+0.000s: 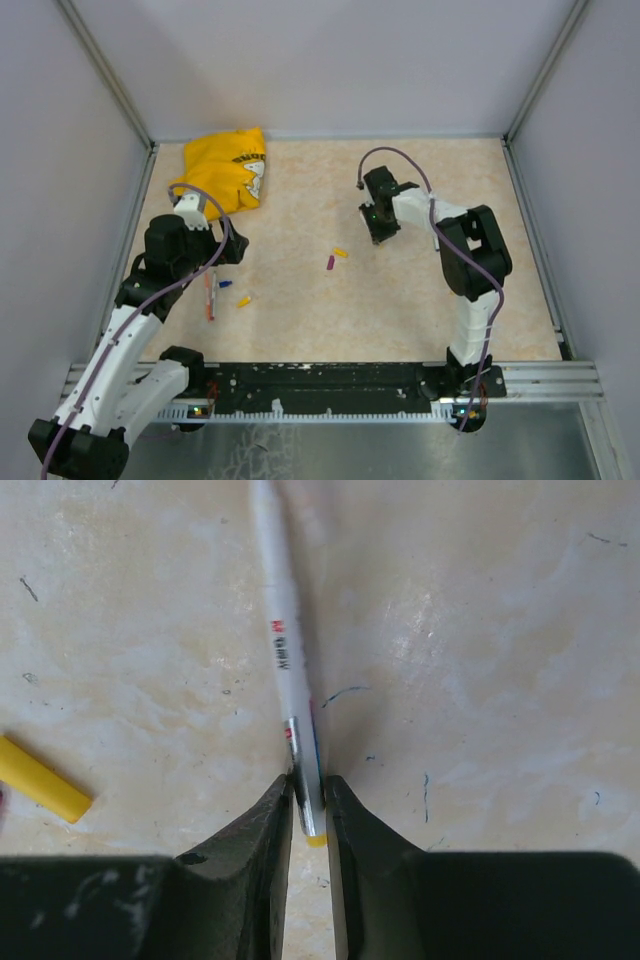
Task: Insert the pens into the pen caps
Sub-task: Move the pen to the center of the board.
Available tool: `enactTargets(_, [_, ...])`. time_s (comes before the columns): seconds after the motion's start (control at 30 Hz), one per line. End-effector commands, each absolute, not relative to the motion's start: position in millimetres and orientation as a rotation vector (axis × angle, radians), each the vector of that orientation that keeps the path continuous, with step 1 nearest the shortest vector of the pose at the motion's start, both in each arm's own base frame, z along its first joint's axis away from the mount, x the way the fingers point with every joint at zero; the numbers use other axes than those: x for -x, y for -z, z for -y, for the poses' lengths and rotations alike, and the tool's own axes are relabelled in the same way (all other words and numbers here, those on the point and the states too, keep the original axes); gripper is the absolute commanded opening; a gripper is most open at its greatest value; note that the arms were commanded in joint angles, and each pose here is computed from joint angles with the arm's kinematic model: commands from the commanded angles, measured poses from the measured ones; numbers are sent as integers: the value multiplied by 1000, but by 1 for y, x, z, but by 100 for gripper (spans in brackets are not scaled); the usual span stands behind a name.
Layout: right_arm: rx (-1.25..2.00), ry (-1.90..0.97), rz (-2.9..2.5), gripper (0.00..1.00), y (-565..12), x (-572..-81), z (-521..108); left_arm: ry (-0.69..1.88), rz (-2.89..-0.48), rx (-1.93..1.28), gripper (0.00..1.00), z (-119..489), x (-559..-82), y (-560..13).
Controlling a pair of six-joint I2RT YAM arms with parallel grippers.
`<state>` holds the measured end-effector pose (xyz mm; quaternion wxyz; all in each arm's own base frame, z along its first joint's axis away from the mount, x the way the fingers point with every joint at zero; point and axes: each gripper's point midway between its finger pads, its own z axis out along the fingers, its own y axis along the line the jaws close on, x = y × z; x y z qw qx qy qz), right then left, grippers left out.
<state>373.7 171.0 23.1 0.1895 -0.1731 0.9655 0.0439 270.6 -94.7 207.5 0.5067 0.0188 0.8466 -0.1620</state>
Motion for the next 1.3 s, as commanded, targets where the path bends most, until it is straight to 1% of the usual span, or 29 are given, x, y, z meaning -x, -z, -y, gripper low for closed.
enactTargets(0.0, [531,-137,-2739,18,-18,-367,-181,399,-1992,-62,99,95,-273,-217])
enactTargets(0.13, [592,-141,-2691,14,-25,-368,-190,399,-1991,-61,99,95,-273,-218])
enactTargets(0.4, [761,-229,-2580,11,-45,-362,-223,388,-1989,-50,99,93,-273,-218])
enactTargets(0.57, [742,-329,-2487,11,-74,-367,-241,383,-1994,-44,99,92,-273,-217])
enactTargets(0.67, [723,-332,-2469,11,-84,-373,-243,382,-1995,-43,99,92,-274,-217])
enactTargets(0.7, [716,-325,-2466,13,-85,-376,-244,382,-1995,-44,99,92,-274,-217])
enactTargets(0.77, [709,-284,-2473,33,-85,-380,-240,381,-1994,-43,99,92,-273,-217])
enactTargets(0.8, [702,-254,-2478,41,-83,-383,-237,381,-1995,-43,99,92,-273,-217])
enactTargets(0.83, [700,-225,-2481,46,-82,-386,-234,381,-1995,-43,99,92,-273,-217])
enactTargets(0.9, [682,-185,-2462,51,-87,-396,-229,381,-1995,-42,99,92,-273,-216])
enactTargets(0.97, [623,-158,-2432,55,-99,-414,-220,378,-1994,-41,99,91,-273,-217])
enactTargets(1.03, [521,-168,-2405,55,-115,-439,-207,378,-1996,-41,99,91,-274,-216])
enactTargets(1.17, [202,-136,-2345,54,-143,-504,-143,374,-2002,-41,99,91,-274,-215])
enactTargets(1.27, [49,-115,-2300,54,-152,-543,-103,373,-2008,-38,99,91,-274,-214])
